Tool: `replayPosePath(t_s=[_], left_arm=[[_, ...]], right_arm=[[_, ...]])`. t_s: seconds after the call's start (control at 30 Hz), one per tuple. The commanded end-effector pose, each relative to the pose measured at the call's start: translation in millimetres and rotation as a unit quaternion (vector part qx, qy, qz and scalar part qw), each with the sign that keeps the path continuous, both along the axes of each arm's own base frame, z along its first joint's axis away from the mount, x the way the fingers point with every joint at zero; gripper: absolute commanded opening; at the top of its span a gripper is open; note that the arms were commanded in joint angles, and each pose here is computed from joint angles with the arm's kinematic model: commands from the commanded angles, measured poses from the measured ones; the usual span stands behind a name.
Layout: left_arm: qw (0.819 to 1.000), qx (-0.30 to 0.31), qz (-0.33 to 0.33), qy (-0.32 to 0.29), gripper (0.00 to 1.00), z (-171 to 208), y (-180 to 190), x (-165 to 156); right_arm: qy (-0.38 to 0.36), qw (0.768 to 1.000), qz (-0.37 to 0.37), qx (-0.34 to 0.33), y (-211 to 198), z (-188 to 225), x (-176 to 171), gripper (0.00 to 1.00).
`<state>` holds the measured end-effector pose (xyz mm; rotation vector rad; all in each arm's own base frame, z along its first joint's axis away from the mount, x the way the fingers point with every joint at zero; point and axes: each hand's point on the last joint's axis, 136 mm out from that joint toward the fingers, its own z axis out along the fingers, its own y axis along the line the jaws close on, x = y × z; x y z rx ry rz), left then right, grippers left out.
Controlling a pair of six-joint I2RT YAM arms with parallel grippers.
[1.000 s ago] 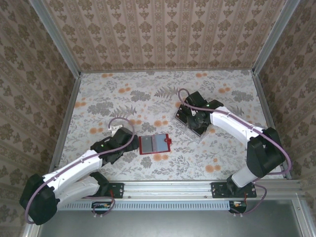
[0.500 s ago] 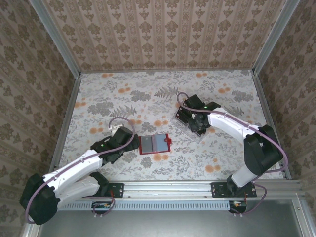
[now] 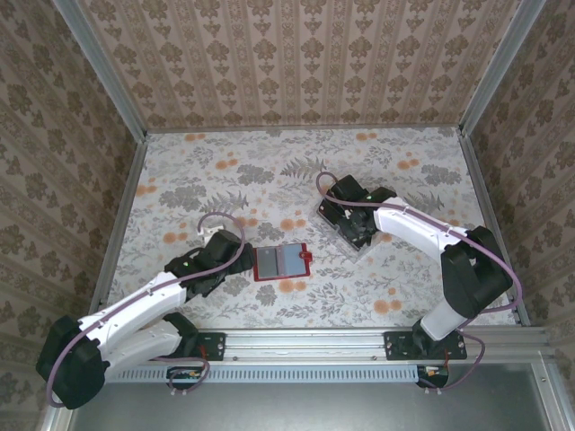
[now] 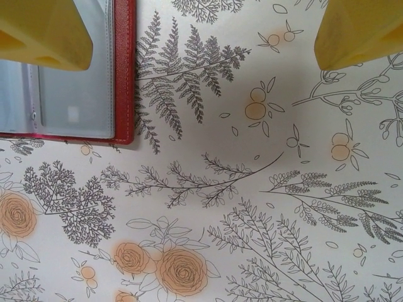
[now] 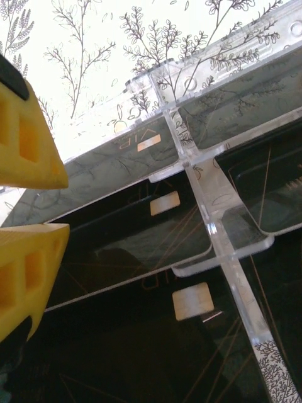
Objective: Put the credit cards into the card holder
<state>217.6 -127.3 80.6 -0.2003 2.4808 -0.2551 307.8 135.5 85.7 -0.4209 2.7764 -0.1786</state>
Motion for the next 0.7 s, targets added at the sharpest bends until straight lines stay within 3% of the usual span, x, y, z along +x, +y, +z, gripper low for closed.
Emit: replayPosePath(t_s=[0.0, 0.23, 0.67], left_arm=[[1.0, -0.001, 0.001, -0.002, 1.0, 1.9, -0.4, 3.4], [1.0, -0.002, 0.002, -0.001, 1.0, 0.4, 0.0, 3.9], [1.0, -0.004, 0.001, 0.002, 1.0, -2.0, -0.7, 3.8]], right_arm=[[0.017, 1.0, 0.014, 0.002, 5.9, -5.5, -4.4, 0.21], [0.027, 0.999, 0.032, 0.023, 20.5, -8.7, -9.5, 0.26], [0.012, 0.999, 0.032, -0.001, 12.3, -0.4, -5.5, 0.22]])
